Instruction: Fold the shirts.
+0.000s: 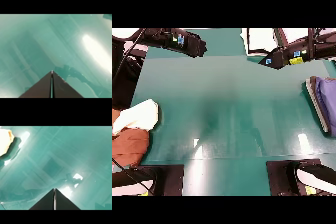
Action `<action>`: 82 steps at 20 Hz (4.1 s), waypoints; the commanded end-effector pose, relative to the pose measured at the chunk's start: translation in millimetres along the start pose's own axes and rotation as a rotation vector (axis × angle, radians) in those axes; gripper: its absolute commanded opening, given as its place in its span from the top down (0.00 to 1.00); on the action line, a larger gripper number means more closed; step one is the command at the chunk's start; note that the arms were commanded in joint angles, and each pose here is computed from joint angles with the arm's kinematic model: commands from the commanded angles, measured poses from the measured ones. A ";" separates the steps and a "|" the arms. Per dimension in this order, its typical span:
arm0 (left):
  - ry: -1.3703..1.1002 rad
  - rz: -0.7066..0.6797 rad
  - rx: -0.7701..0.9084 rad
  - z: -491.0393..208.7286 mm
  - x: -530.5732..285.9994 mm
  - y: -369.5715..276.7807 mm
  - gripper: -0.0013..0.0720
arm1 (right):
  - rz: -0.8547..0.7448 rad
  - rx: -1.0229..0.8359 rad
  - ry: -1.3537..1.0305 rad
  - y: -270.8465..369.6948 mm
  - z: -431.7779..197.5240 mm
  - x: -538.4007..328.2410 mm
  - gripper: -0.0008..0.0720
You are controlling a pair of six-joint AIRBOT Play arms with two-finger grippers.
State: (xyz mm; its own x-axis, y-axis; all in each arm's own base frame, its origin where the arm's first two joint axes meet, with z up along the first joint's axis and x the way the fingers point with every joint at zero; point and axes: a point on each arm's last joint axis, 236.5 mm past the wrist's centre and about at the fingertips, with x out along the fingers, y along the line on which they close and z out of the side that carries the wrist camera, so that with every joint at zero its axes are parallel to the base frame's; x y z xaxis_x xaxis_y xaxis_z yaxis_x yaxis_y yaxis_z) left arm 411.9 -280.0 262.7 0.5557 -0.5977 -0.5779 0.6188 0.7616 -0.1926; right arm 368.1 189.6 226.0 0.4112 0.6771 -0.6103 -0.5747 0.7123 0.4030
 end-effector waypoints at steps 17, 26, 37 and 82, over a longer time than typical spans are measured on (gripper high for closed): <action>-0.020 0.198 -0.003 5.1 -23.3 60.5 0.95 | 0.001 -0.001 0.001 0.3 -0.1 -0.1 0.96; 0.387 0.650 -0.414 -199.2 -161.6 243.0 0.95 | 0.000 -0.001 0.000 0.3 0.1 -0.1 0.96; 0.631 0.682 -0.631 -400.0 -122.0 271.8 0.08 | 0.005 0.014 0.017 -5.2 -2.1 7.5 0.96; 0.349 0.214 -0.287 -127.9 -13.5 139.5 0.22 | -0.374 0.255 0.017 -93.7 -84.6 -99.0 0.96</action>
State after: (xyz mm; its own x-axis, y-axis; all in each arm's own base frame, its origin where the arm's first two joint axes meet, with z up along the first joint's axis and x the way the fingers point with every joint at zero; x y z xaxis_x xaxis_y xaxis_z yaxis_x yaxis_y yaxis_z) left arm 423.4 -160.7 169.8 0.4701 -0.3342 -0.8169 0.3933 0.9079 -0.1451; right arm 339.0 53.4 270.8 0.6741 0.3885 -0.6282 -0.2877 0.9214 0.2612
